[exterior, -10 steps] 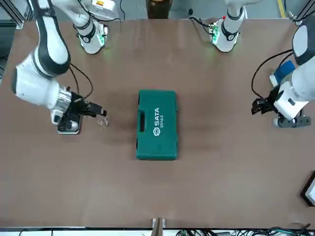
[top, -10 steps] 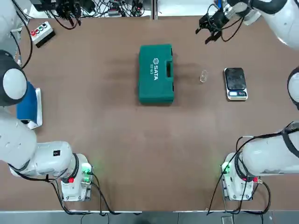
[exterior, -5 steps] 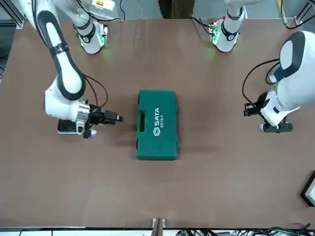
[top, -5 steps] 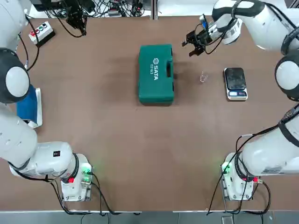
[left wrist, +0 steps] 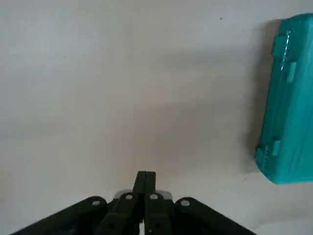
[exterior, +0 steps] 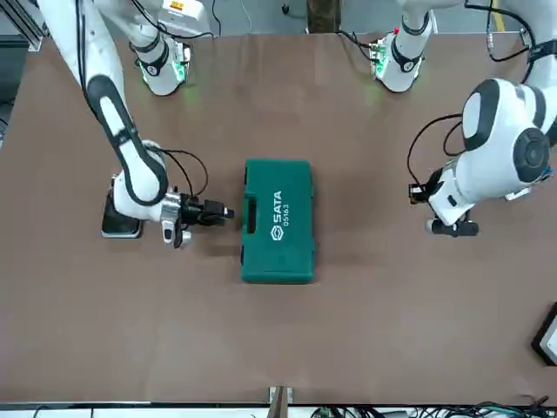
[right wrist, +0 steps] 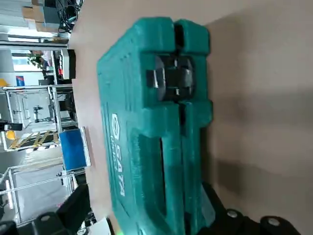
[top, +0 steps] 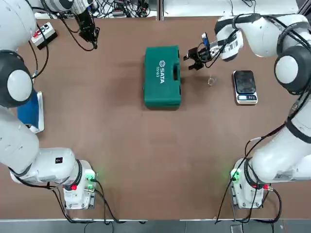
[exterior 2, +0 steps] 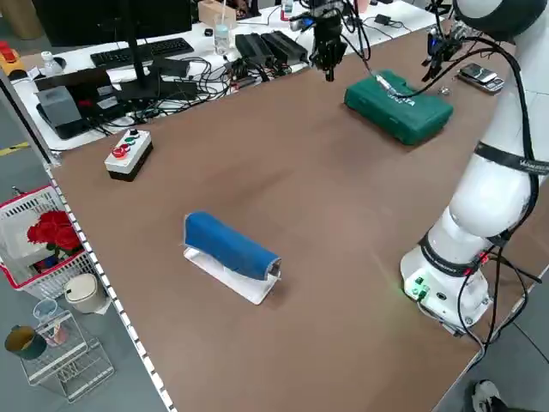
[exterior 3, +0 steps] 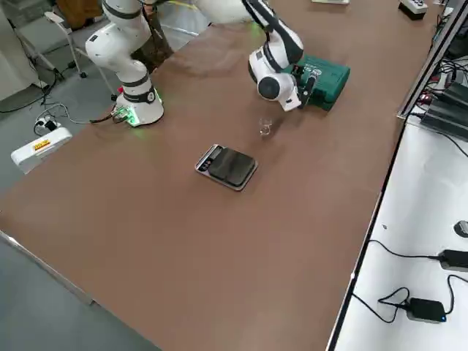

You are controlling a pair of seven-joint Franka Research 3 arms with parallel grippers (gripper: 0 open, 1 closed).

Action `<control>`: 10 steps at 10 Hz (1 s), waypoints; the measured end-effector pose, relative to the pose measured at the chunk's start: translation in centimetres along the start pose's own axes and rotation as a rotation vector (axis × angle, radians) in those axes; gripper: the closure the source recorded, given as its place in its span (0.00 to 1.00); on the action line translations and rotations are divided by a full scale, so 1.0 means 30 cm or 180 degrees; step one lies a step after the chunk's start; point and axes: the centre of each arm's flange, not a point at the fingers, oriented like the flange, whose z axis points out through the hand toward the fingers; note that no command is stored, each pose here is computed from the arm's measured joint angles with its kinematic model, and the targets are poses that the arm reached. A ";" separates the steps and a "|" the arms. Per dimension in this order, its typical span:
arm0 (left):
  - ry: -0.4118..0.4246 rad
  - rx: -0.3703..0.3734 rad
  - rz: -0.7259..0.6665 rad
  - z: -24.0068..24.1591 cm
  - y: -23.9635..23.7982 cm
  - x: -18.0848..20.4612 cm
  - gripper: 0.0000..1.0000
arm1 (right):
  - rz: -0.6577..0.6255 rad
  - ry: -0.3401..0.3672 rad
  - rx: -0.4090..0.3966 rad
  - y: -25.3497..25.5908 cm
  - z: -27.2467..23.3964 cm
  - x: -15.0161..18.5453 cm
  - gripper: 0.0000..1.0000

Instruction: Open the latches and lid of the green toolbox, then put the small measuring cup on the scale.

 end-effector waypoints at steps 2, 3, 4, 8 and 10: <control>-0.0024 -0.0020 0.0141 0.065 0.006 0.029 0.97 | -0.0029 0.0021 0.0097 0.007 0.036 -0.012 0.00; -0.0021 -0.0028 0.0189 0.083 0.006 0.039 0.98 | -0.0032 0.0023 0.0133 0.003 0.052 -0.019 0.00; 0.0030 -0.0042 0.0211 0.089 0.009 0.050 0.98 | -0.0026 0.0027 0.0137 0.007 0.068 -0.025 0.01; 0.0258 -0.0346 0.0162 0.146 0.012 0.116 0.99 | -0.0004 0.0017 0.0093 0.021 0.133 -0.049 0.06; 0.0281 -0.0365 0.0157 0.157 0.011 0.125 0.99 | 0.0003 0.0029 0.0074 0.014 0.158 -0.057 0.10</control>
